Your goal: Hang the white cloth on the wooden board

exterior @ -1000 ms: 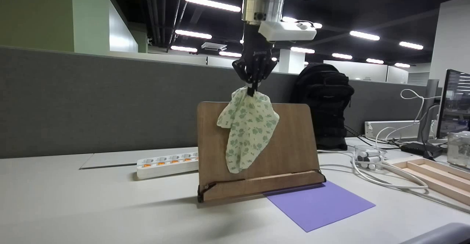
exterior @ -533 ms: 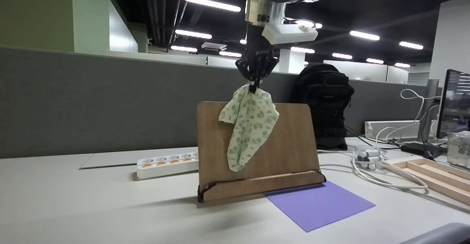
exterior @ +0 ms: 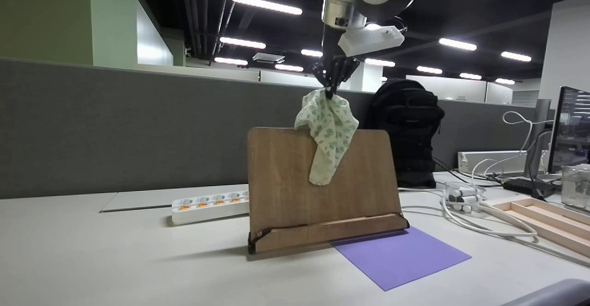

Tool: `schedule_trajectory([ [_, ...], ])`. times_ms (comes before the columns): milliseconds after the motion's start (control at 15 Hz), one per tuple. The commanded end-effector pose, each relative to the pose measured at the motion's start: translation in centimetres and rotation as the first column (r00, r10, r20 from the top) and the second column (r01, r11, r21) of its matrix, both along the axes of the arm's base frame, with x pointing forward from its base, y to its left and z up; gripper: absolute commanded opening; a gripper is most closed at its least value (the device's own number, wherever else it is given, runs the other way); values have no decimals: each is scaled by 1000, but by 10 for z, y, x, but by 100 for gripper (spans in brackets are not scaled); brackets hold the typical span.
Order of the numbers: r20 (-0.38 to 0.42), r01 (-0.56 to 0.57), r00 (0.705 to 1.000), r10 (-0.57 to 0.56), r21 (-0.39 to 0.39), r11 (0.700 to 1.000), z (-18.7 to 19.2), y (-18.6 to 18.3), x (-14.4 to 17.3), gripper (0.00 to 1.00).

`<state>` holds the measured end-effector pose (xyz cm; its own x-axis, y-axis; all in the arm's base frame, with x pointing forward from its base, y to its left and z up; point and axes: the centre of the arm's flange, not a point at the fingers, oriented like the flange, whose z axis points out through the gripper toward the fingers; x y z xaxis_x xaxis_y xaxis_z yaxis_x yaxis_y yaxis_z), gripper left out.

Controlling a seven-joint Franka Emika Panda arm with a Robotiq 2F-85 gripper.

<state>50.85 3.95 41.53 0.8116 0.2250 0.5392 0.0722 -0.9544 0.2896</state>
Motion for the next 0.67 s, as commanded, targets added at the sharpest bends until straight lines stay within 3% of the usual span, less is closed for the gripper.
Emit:
schedule_trajectory([
  [0,30,71,997,-71,12,997,-11,0,27,1],
  [267,-3,105,995,-105,31,994,-27,0,39,1],
  [333,-21,111,994,-111,33,993,-31,1,41,28],
  [400,-27,116,993,-116,34,993,-35,2,42,29],
  [600,-35,129,991,-128,34,991,-39,4,46,47],
])
